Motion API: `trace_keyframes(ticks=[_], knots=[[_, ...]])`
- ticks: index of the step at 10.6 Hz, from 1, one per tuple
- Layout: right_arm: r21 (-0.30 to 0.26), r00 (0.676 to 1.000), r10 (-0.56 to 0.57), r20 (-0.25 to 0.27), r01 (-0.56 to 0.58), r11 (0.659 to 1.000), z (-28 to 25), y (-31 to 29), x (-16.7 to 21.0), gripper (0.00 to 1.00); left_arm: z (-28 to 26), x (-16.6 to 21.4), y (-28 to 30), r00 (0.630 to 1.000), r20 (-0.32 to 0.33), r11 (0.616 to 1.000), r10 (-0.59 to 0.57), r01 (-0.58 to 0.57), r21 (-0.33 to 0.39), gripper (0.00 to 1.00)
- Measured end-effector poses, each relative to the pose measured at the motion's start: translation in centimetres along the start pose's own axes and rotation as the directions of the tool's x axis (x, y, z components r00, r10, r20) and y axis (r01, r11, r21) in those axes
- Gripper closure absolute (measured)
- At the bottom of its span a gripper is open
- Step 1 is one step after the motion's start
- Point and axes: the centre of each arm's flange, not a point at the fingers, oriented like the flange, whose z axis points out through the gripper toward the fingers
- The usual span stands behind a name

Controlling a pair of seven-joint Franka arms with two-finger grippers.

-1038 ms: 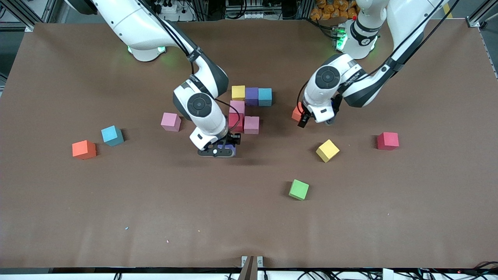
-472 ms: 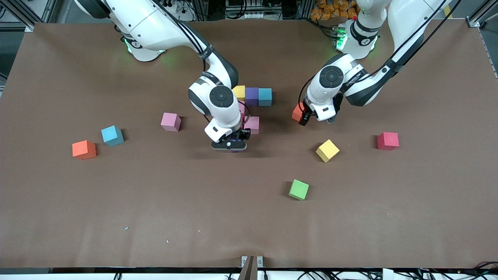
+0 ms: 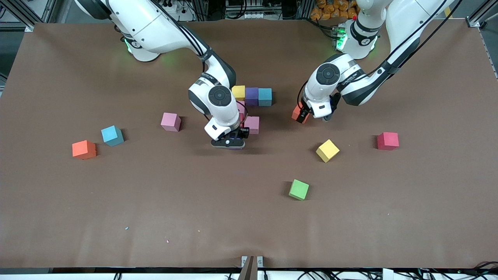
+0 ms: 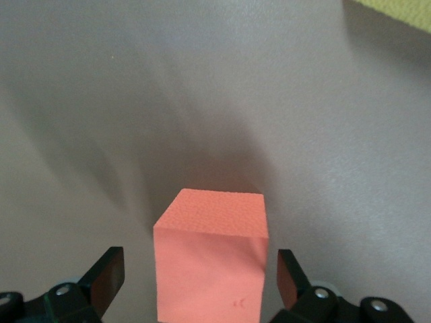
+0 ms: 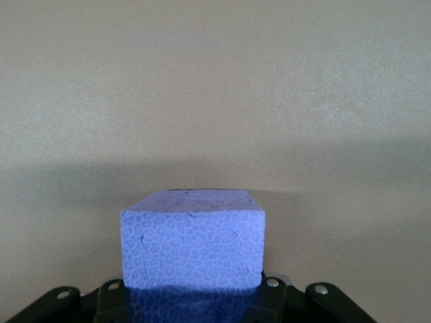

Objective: Arrange 11 blocks into digit 3
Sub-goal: 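Grasp the orange block with the left gripper while the right gripper holds purple, then carry the orange block to the block row with the left gripper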

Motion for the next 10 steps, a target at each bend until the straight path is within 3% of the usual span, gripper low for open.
trace_keyframes(ticks=[4, 6, 7, 10], knots=[[-0.007, 1.000, 0.021, 0.009, -0.021, 1.000, 0.4, 0.1, -0.5, 0.44, 1.4, 0.4, -0.2, 0.999, -0.008, 0.999, 0.051, -0.051, 0.003, 0.00], [-0.009, 1.000, 0.027, 0.013, -0.027, 1.000, 0.6, 0.0, -0.8, 0.44, 1.6, 0.6, -0.2, 0.999, -0.001, 0.999, 0.046, -0.046, 0.002, 0.30], [-0.009, 1.000, 0.027, 0.015, -0.027, 1.000, 0.6, 0.0, -0.9, 0.44, 1.4, 0.7, 0.1, 0.999, 0.000, 0.999, 0.033, -0.033, -0.005, 0.41], [-0.005, 0.999, 0.039, 0.017, -0.039, 0.999, 0.6, -0.3, -1.3, 0.44, 0.2, 0.9, 1.5, 0.998, 0.005, 0.997, -0.067, 0.067, -0.040, 0.41]])
